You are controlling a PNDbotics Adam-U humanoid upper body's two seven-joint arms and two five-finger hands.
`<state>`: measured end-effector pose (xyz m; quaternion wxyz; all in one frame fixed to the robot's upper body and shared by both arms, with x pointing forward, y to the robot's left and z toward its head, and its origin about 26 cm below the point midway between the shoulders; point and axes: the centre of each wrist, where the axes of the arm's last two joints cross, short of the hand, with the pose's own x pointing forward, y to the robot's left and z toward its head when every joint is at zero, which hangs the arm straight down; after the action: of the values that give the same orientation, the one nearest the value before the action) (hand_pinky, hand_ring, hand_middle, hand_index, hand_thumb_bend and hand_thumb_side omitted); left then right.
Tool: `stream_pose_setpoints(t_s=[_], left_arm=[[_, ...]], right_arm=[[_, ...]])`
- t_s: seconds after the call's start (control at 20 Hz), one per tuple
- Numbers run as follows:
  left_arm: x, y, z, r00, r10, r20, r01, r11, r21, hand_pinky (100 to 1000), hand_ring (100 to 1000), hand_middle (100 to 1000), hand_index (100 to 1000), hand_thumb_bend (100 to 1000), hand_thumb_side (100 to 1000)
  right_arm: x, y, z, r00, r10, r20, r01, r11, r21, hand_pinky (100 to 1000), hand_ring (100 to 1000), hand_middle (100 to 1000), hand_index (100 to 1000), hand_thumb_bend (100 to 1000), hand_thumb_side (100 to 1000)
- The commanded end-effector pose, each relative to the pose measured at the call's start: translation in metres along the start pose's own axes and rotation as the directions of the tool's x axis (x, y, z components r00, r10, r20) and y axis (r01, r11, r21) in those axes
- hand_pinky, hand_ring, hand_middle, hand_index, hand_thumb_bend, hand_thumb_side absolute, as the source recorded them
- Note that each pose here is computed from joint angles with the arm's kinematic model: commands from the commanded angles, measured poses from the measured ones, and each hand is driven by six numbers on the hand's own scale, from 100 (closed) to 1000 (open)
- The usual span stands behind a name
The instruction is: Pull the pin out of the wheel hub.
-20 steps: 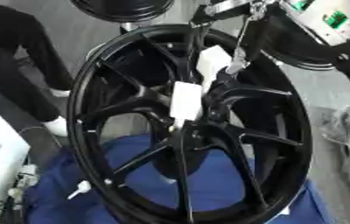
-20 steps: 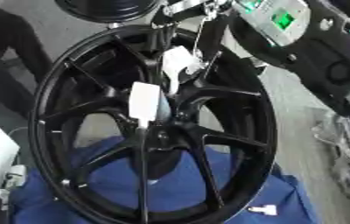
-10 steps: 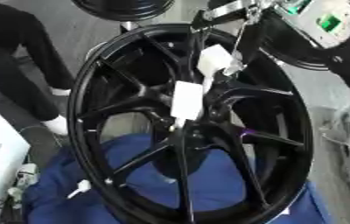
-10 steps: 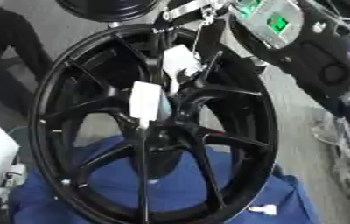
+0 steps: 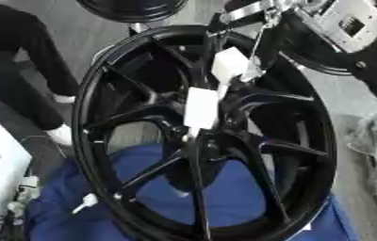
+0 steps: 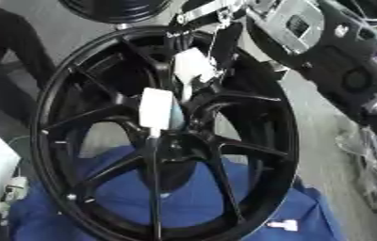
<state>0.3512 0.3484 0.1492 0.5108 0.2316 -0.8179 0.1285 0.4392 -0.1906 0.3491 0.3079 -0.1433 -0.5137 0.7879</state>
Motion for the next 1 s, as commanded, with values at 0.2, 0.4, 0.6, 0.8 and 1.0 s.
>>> stream_pose_setpoints(t_s=[0.2, 0.4, 0.6, 0.8, 1.0], left_arm=[[0.0065, 0.0029, -0.0050, 1.000, -0.008, 0.024, 0.008, 1.000, -0.007, 729, 772, 689, 684, 314, 808], [0.0067, 0.0028, -0.0052, 1.000, -0.008, 0.026, 0.008, 1.000, -0.009, 730, 772, 689, 683, 313, 809], [0.0066, 0.0029, -0.0052, 1.000, -0.008, 0.026, 0.008, 1.000, -0.010, 730, 772, 690, 681, 312, 811], [0.0059, 0.0030, -0.0047, 1.000, -0.007, 0.024, 0.008, 1.000, -0.010, 731, 771, 690, 680, 311, 812], [0.0056, 0.0032, -0.0044, 1.000, -0.008, 0.023, 0.008, 1.000, -0.011, 731, 771, 691, 678, 310, 813]], right_arm=[[0.0024, -0.0130, 0.0150, 1.000, 0.008, -0.003, -0.008, 0.999, -0.044, 832, 682, 512, 671, 416, 117], [0.0040, -0.0141, 0.0171, 1.000, -0.012, 0.000, 0.012, 0.999, -0.053, 815, 648, 472, 627, 368, 118], [0.0054, -0.0149, 0.0176, 0.999, -0.035, 0.002, 0.035, 0.998, -0.057, 796, 611, 426, 574, 311, 100], [0.0060, -0.0155, 0.0183, 0.999, -0.047, -0.005, 0.047, 0.997, -0.060, 780, 586, 387, 529, 331, 100], [0.0048, -0.0163, 0.0202, 0.998, -0.062, -0.022, 0.061, 0.996, -0.066, 767, 569, 372, 515, 373, 100]])
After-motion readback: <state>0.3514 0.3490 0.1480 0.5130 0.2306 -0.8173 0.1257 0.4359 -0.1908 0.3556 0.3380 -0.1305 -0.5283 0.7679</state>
